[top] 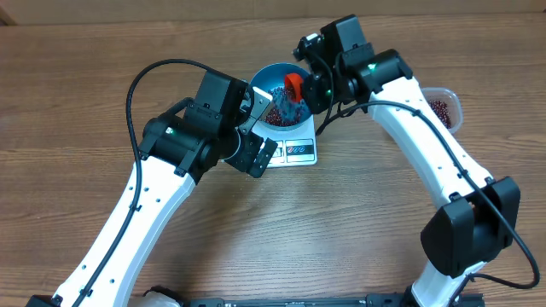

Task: Scoop item into bowl and weigh 150g on scale
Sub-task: 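Tip the red scoop to pour beans into the blue bowl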

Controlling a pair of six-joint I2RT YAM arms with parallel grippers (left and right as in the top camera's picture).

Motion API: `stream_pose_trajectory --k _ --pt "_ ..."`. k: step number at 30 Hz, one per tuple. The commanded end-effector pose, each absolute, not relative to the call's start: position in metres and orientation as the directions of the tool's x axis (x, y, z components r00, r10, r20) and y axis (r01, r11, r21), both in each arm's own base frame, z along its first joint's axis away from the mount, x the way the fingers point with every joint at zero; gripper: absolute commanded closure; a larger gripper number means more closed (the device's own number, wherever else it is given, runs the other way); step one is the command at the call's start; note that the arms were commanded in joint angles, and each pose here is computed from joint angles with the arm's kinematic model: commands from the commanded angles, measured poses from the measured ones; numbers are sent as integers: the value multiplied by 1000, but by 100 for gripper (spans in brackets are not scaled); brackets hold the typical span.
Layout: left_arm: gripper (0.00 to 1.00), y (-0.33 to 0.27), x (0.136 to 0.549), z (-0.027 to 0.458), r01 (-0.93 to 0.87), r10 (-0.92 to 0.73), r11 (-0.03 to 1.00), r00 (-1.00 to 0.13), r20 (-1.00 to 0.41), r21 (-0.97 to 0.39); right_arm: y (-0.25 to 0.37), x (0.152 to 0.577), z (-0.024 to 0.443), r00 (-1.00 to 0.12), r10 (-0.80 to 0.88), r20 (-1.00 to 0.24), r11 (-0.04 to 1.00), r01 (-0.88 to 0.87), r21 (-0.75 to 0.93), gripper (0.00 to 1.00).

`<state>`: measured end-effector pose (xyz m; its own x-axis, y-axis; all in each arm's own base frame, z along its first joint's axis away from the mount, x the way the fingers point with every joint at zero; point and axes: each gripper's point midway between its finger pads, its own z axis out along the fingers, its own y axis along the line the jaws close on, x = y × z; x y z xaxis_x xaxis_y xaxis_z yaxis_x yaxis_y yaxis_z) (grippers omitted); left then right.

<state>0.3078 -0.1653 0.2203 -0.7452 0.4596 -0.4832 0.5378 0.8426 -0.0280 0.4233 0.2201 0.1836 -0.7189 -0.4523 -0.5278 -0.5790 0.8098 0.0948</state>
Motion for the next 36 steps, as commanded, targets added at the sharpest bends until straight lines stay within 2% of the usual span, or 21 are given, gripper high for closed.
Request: stream_pose_trajectory --k 1,4,8,15,19,25,29,33,36 --pt "0 -167 307 216 559 479 829 -738 -475 -32 223 423 233 -620 -481 -620 797 -604 -14 96" --pt "0 -167 307 216 558 479 829 -738 -475 -32 221 422 237 -610 -496 -618 804 -592 -62 96" --pt "0 -167 307 216 558 479 829 -738 -475 -32 228 411 236 -572 -560 -599 761 -641 -99 96" --pt "0 -167 307 216 559 479 829 -738 -475 -32 226 414 237 -578 -561 -593 781 -607 -148 96" --pt "0 -167 307 216 559 479 829 -738 -475 -32 228 407 233 -555 -612 -563 746 -642 -177 96" --pt "0 -167 307 216 558 479 829 -738 -475 -32 228 417 240 -592 -529 -608 809 -568 -150 96" --pt "0 -167 307 216 559 479 829 -738 -475 -32 239 405 236 -529 -619 -581 727 -665 -170 96" --pt "0 -167 307 216 559 479 829 -738 -475 -32 227 419 242 -587 -535 -608 815 -548 -189 96" --pt "0 -167 307 216 559 479 829 -738 -475 -32 229 416 240 -586 -543 -602 805 -566 -175 96"
